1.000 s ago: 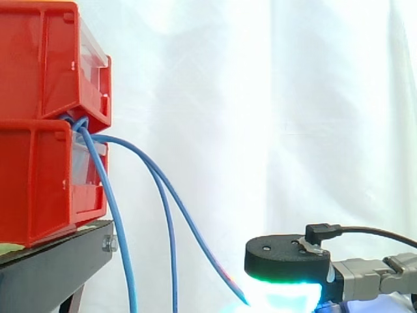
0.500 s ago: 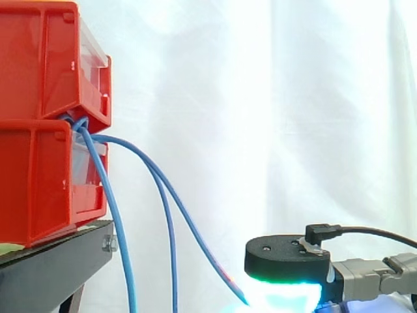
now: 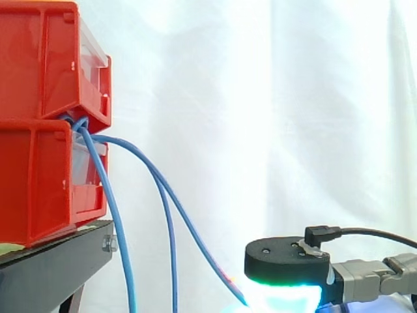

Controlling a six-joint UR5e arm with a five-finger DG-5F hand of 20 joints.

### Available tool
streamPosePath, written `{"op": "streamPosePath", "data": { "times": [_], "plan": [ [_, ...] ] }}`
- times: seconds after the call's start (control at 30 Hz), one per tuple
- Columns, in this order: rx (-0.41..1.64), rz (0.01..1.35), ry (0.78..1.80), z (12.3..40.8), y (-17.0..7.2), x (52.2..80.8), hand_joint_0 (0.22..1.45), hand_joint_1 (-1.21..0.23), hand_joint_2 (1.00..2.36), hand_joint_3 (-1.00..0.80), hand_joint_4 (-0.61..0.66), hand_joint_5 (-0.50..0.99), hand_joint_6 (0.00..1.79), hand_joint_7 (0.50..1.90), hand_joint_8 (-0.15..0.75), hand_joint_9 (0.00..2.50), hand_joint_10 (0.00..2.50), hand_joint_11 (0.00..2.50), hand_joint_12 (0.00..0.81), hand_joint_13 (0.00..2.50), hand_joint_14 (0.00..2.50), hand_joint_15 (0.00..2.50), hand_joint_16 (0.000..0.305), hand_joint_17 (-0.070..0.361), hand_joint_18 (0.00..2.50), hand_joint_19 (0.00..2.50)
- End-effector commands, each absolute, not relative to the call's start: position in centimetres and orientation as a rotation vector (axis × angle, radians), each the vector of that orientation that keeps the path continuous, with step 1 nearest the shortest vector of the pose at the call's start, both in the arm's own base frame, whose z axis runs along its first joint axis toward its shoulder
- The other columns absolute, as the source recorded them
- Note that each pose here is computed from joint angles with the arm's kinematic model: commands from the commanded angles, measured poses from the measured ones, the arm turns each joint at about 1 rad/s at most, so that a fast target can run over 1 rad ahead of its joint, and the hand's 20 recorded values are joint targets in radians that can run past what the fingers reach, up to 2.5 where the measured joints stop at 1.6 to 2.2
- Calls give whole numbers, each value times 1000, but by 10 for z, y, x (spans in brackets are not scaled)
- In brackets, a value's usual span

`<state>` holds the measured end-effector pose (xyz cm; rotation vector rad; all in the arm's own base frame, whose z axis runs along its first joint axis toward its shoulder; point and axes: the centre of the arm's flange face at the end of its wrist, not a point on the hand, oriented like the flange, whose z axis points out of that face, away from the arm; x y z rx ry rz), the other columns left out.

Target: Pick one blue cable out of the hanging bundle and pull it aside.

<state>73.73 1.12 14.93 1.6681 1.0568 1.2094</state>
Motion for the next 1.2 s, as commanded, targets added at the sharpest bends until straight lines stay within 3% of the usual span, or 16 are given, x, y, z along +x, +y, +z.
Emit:
{"op": "streamPosePath", "data": {
  "times": [0.0, 1.17],
  "plan": [
    [1668, 1211, 1057, 150, 11, 737, 483, -802, 1401, -6, -110, -5, 849, 1078, 267, 943, 0, 40, 473, 811, 15, 439, 77, 174, 651, 619],
    [1667, 1211, 1059, 149, 13, 737, 485, -798, 1390, -8, -107, -7, 848, 1085, 267, 942, 2, 50, 475, 806, 15, 437, 77, 174, 655, 616]
  ]
}}
